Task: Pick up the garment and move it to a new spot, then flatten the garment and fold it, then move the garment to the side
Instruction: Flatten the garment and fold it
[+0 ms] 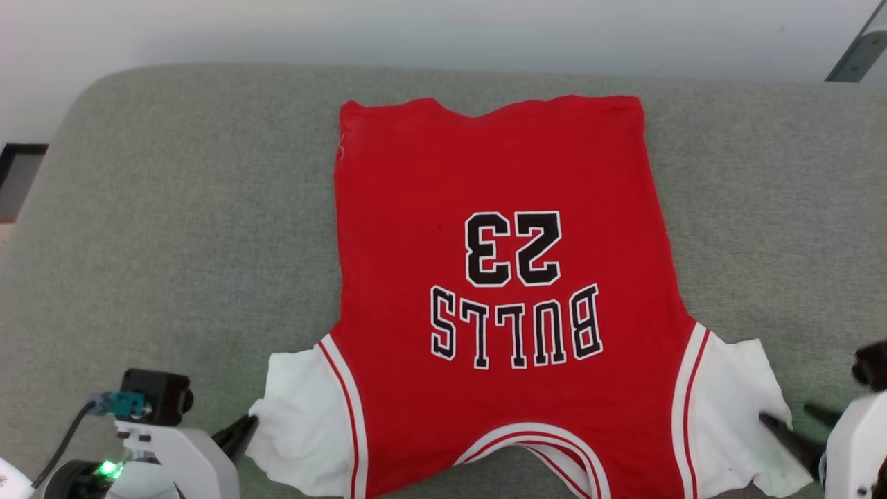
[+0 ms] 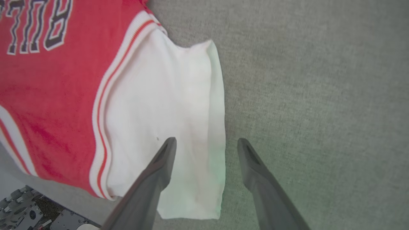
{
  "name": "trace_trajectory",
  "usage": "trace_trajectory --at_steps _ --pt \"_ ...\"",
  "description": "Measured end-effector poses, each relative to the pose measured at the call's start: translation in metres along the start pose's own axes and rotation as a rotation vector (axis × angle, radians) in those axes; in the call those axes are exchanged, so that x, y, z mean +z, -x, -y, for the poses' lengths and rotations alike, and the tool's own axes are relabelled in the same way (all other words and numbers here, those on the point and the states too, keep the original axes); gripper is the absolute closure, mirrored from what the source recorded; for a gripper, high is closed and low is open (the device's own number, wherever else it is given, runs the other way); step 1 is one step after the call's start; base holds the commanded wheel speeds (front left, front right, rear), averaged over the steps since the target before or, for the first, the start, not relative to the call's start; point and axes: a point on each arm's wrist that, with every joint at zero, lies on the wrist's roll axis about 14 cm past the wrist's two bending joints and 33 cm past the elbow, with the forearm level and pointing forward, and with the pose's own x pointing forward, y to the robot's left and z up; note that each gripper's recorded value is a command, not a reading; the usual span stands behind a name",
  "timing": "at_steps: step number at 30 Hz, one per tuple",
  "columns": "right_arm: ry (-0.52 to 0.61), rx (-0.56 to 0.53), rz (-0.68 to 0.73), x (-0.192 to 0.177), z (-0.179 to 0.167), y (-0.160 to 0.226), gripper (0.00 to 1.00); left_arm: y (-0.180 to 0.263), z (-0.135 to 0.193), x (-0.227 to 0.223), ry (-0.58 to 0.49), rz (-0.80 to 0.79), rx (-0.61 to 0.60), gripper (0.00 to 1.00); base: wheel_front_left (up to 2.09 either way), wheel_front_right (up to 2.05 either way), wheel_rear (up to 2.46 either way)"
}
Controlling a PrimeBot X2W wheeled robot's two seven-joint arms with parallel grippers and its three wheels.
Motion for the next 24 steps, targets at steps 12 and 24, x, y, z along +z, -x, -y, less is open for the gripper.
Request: trace_trajectory --at_steps 12,24 --pt "0.172 -0.021 0.382 0.155 -0.016 0.004 0.00 -0.013 0.011 0.003 0.002 0.025 -0.042 1.00 0.00 0.00 0.00" --pt "0.213 -0.084 0.460 0.259 -0.006 -0.073 0.00 -0.037 0.014 0.001 0.008 0.014 -0.068 1.00 0.00 0.00 0.00"
